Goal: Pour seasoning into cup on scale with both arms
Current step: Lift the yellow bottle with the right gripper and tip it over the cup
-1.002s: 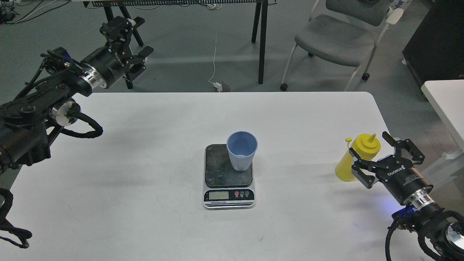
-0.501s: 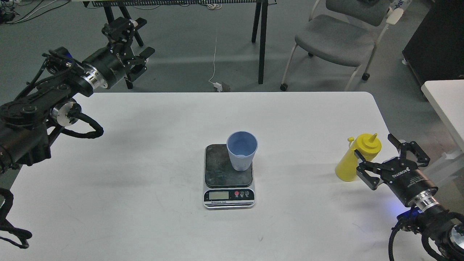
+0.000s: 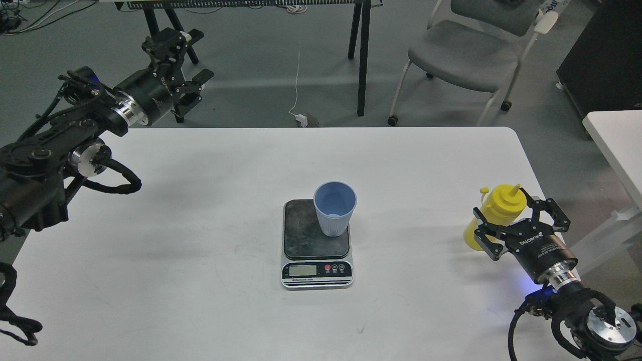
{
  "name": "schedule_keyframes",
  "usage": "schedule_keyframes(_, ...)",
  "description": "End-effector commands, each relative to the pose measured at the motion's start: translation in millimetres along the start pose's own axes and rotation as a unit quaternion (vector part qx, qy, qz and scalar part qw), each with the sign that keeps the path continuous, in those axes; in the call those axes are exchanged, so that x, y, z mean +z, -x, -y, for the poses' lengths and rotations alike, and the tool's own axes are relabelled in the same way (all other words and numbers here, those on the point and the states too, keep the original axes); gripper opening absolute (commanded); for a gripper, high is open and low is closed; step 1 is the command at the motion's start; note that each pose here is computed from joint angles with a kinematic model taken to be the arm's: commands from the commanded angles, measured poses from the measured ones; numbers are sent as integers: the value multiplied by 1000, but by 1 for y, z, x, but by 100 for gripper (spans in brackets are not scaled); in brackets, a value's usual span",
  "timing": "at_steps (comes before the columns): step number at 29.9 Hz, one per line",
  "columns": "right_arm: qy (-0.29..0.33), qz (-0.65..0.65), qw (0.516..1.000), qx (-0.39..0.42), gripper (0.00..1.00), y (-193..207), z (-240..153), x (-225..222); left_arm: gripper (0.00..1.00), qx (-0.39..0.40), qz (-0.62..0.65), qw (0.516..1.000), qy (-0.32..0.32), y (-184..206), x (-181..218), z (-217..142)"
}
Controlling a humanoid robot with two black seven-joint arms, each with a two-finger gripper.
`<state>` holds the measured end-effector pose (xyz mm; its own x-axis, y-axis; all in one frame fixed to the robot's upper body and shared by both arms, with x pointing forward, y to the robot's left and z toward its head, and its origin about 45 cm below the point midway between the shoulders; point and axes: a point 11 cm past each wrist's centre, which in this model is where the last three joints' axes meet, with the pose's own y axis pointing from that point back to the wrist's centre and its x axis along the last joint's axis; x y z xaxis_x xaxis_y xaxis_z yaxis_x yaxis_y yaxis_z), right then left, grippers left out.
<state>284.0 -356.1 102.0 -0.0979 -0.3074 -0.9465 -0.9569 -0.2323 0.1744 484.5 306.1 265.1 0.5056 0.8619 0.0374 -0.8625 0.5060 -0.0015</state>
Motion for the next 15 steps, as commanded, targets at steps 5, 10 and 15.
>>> schedule_keyframes(5,-80,-112,990,-19,44,6,0,-18,86,2,1,1000,-1,-2,0,-1)
schedule_keyframes(10,-77,-124,989,-21,42,6,-1,-17,86,2,1,1000,-1,-2,0,-2)
schedule_keyframes(15,-62,-166,983,-45,36,22,4,-21,86,3,2,1000,0,-3,1,-2)
